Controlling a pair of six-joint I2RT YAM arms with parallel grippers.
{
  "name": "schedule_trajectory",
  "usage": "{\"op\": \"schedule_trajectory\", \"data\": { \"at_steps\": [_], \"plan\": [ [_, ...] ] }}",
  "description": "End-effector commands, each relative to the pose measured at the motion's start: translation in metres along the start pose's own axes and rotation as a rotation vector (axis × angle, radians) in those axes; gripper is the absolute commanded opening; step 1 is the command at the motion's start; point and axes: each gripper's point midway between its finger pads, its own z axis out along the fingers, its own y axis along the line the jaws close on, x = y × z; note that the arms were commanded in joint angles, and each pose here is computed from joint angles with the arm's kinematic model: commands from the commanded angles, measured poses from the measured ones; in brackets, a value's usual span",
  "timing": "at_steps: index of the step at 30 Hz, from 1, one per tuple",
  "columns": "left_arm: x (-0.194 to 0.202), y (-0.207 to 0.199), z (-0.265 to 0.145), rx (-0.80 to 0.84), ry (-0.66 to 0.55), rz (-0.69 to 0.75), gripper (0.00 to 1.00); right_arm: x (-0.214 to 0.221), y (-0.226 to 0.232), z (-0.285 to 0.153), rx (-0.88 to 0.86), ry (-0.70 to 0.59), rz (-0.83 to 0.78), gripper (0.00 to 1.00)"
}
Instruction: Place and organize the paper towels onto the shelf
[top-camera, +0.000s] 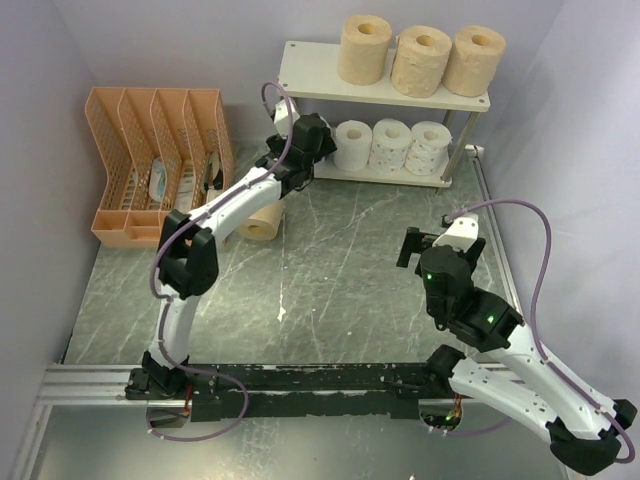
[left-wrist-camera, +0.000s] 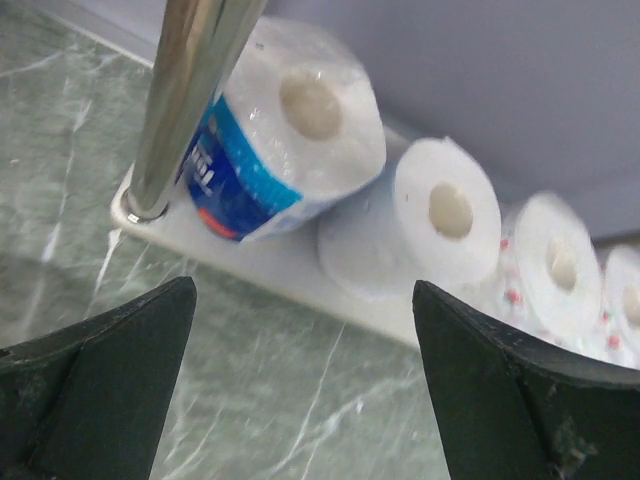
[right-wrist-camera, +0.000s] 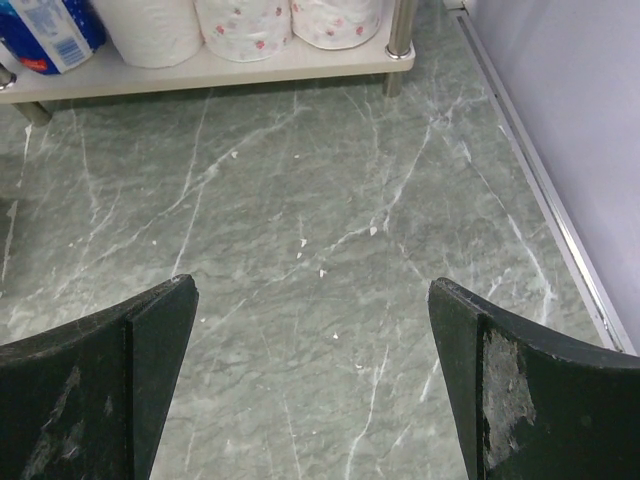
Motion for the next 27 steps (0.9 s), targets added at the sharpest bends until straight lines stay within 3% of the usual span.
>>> {"op": "schedule_trajectory", "data": {
  "at_steps": [1,5,8,10,15,19,22,27],
  "plan": [
    [-0.047,-0.022,-0.064,0.14,0.028,0.106,1.0,-0.002,-0.001,-0.001,-0.003,-0.016,0.021,1.0],
    [-0.04,0.001,-0.122,0.31,0.147,0.406,1.0,-0.005,-0.001,-0.004,-0.018,-0.027,0.039,1.0],
    [-0.037,0.013,-0.173,0.602,0.116,0.854,1.0,-0.007,0.001,-0.005,-0.043,-0.033,0.054,1.0],
    [-0.036,0.036,-0.195,0.679,0.084,1.085,1.0,-0.007,0.001,-0.006,-0.048,-0.033,0.055,1.0],
    [0.009,0.129,-0.203,0.698,0.247,1.589,0.97,-0.006,0.005,-0.005,-0.061,-0.03,0.051,1.0],
    [0.057,0.18,-0.232,0.936,0.476,1.742,0.92,-0.007,0.005,-0.004,-0.052,-0.028,0.047,1.0],
    [0.063,0.174,-0.239,1.018,0.395,1.734,0.94,-0.01,-0.001,-0.006,-0.035,-0.036,0.074,1.0],
    [0.073,0.176,-0.217,1.023,0.414,1.769,0.91,-0.014,-0.006,-0.011,-0.039,-0.057,0.118,1.0]
  ]
}}
